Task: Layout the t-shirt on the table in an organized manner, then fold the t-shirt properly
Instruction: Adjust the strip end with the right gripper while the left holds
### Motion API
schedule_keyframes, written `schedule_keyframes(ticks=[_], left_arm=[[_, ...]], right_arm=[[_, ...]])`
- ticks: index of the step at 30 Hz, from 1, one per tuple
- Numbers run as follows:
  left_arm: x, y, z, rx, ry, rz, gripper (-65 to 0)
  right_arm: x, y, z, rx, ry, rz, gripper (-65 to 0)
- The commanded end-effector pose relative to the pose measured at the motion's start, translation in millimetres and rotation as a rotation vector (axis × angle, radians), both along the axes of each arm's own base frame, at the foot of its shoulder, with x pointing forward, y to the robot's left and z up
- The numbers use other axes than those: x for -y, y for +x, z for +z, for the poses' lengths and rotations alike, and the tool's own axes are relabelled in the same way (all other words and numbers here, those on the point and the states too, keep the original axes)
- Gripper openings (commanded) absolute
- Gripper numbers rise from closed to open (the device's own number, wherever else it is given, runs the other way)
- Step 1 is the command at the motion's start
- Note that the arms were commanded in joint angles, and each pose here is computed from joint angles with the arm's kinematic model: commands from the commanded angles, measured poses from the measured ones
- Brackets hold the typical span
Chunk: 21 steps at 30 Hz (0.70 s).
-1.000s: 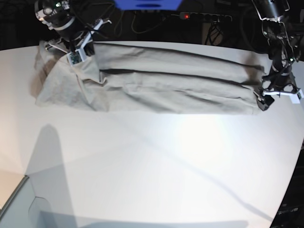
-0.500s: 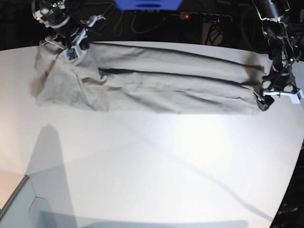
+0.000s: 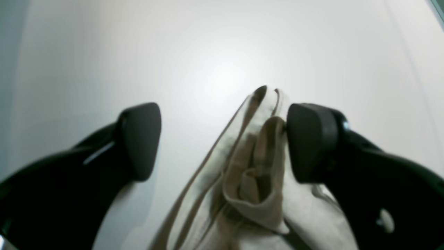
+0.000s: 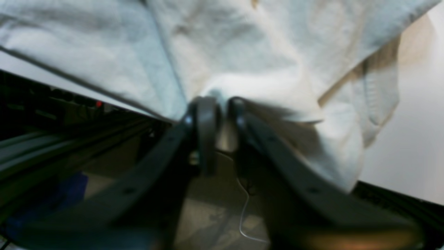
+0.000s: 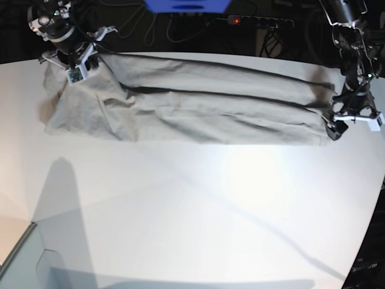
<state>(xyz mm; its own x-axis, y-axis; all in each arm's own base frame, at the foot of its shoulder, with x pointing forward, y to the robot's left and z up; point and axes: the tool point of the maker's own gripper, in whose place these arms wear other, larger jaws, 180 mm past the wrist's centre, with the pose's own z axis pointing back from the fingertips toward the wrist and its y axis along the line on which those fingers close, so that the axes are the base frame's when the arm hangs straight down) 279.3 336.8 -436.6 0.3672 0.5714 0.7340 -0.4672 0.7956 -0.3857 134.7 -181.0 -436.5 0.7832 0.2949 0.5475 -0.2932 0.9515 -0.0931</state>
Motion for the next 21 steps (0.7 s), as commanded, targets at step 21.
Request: schedule_keyframes(ticks=[21], left_arm=[[-7, 10, 16, 0.051, 0.028, -0.003, -10.1]], right_arm=[[90, 33, 38, 0.159, -0.109, -0.253, -38.3]])
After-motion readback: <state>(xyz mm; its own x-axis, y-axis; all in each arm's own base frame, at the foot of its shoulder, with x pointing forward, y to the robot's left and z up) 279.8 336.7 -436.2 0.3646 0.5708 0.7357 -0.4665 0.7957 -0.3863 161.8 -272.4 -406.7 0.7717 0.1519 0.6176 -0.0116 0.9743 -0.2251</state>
